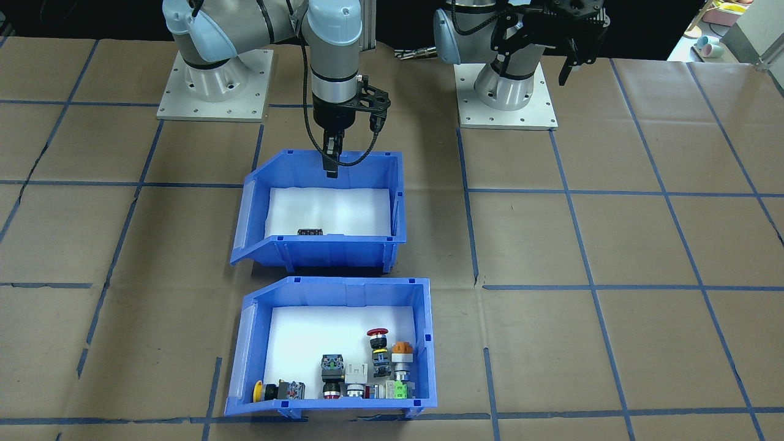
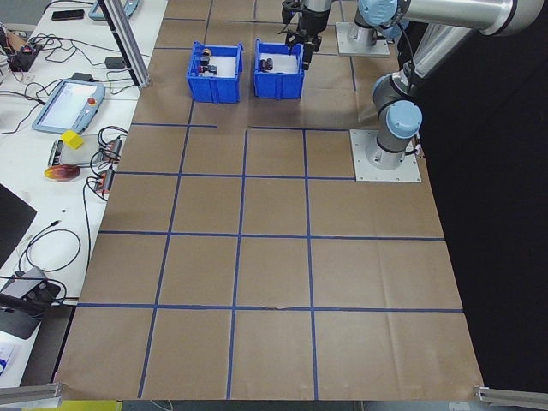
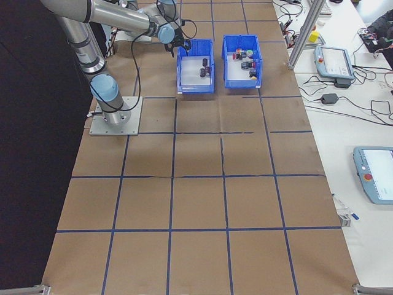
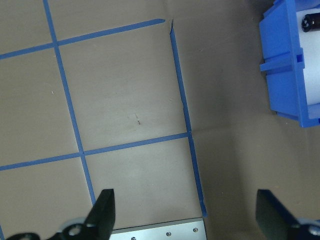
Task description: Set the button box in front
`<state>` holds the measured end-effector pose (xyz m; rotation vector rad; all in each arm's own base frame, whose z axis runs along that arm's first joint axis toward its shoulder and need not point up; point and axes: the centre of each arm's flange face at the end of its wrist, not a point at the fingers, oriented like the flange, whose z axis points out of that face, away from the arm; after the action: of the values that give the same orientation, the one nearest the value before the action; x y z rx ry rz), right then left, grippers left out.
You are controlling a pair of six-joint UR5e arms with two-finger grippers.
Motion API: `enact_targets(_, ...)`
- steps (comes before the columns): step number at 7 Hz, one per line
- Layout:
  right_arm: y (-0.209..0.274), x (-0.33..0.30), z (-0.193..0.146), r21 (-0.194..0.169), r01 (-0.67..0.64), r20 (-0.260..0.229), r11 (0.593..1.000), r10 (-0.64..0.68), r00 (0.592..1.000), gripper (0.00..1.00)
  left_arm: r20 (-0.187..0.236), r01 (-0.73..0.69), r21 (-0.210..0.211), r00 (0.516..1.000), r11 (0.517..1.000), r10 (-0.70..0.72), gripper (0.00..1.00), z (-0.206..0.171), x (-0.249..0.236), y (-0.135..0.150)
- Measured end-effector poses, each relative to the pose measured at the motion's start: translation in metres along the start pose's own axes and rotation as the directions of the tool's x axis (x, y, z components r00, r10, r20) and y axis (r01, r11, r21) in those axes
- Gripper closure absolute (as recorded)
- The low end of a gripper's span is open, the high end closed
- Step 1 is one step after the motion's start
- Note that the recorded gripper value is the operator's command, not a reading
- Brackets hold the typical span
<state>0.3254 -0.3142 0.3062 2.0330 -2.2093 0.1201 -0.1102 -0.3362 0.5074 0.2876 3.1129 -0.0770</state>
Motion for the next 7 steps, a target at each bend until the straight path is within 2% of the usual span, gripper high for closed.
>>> enact_targets(2,0.02,0.018,-0.042,-0.023,-0.042,0.009,0.999,0.042,0.999,0.0,-0.001,0.0,-0.001,1.0,1.0,0.0,0.0,0.0,0.0,0.0)
enact_targets(4,0.078,0.079,-0.059,-0.037,-0.22,-0.006,0.975,0.22,0.975,0.0,-0.001,0.0,0.0,1.0,1.0,0.0,0.0,0.0,0.0,0.0)
enact_targets(6,0.146,0.136,-0.073,-0.001,-0.437,-0.01,0.899,0.437,0.899,0.0,-0.002,0.004,-0.003,1.0,1.0,-0.004,0.0,0.002,0.0,0.0)
enact_targets(7,0.17,0.153,-0.079,0.017,-0.579,-0.001,0.815,0.579,0.815,0.0,-0.004,0.006,-0.008,1.0,1.0,-0.006,0.0,0.005,0.0,0.0)
